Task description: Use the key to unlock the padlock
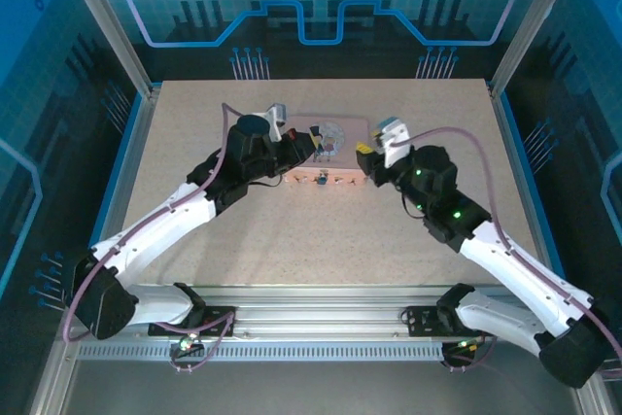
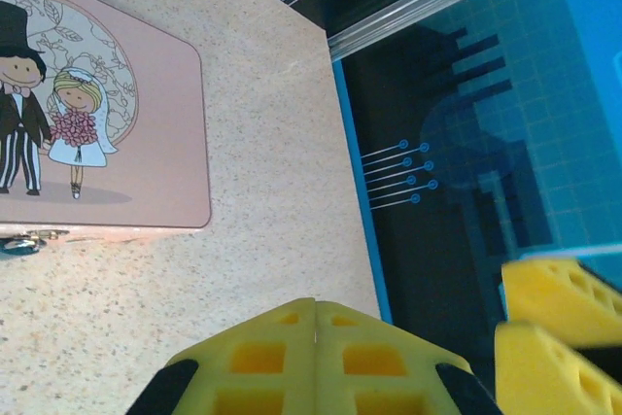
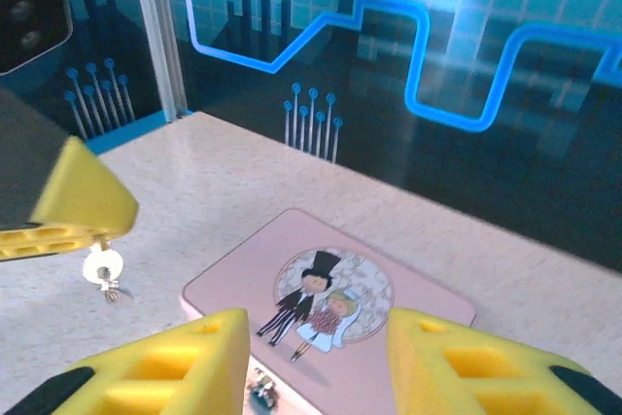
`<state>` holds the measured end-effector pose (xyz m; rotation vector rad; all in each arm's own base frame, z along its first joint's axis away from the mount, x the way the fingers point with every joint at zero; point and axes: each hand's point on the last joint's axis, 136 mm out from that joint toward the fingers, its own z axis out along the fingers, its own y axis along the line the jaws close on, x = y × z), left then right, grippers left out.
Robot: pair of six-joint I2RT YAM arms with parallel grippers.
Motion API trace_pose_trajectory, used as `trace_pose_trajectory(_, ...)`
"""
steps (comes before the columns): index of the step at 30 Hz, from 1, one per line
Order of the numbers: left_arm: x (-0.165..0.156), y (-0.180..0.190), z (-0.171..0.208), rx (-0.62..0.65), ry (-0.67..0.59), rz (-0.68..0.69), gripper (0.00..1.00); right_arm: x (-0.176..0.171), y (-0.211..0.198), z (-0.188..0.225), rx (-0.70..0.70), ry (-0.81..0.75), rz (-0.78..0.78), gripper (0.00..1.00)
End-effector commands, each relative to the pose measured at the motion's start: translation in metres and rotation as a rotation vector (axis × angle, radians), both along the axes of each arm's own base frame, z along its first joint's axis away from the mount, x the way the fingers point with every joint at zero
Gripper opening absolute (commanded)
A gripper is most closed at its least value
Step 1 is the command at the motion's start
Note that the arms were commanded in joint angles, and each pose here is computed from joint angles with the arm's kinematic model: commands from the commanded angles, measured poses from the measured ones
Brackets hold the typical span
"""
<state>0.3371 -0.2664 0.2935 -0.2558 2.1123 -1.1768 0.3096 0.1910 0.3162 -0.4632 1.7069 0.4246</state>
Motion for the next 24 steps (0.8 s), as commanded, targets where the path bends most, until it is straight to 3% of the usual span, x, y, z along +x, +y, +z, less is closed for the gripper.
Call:
trace_pose_trajectory(1, 0.001, -0.005, 0.005, 0.044, -0.098, -0.064, 0.00, -0.016, 0.019, -0.015, 0.320, 0.326, 0.190, 0.45)
trace_pose_trajectory(6, 0.000, -0.010, -0.003, 0.018, -0.128, -0.091, 0.00, 0.001, 0.024, -0.027, 0.672, 0.527, 0.304, 0.46)
trace_pose_trajectory(11, -0.001, -0.015, -0.007, -0.004, -0.131, -0.095, 0.00, 0.010, 0.038, -0.034, 0.866, 0.600, 0.387, 0.48)
trace_pose_trajectory(16, -0.003, -0.018, -0.006, -0.032, -0.142, -0.092, 0.00, 0.007, 0.049, -0.026, 0.984, 0.614, 0.456, 0.52)
trace_pose_trajectory(24, -0.002, -0.020, 0.001, -0.083, -0.155, -0.079, 0.00, 0.002, 0.073, -0.019, 1.045, 0.640, 0.511, 0.53)
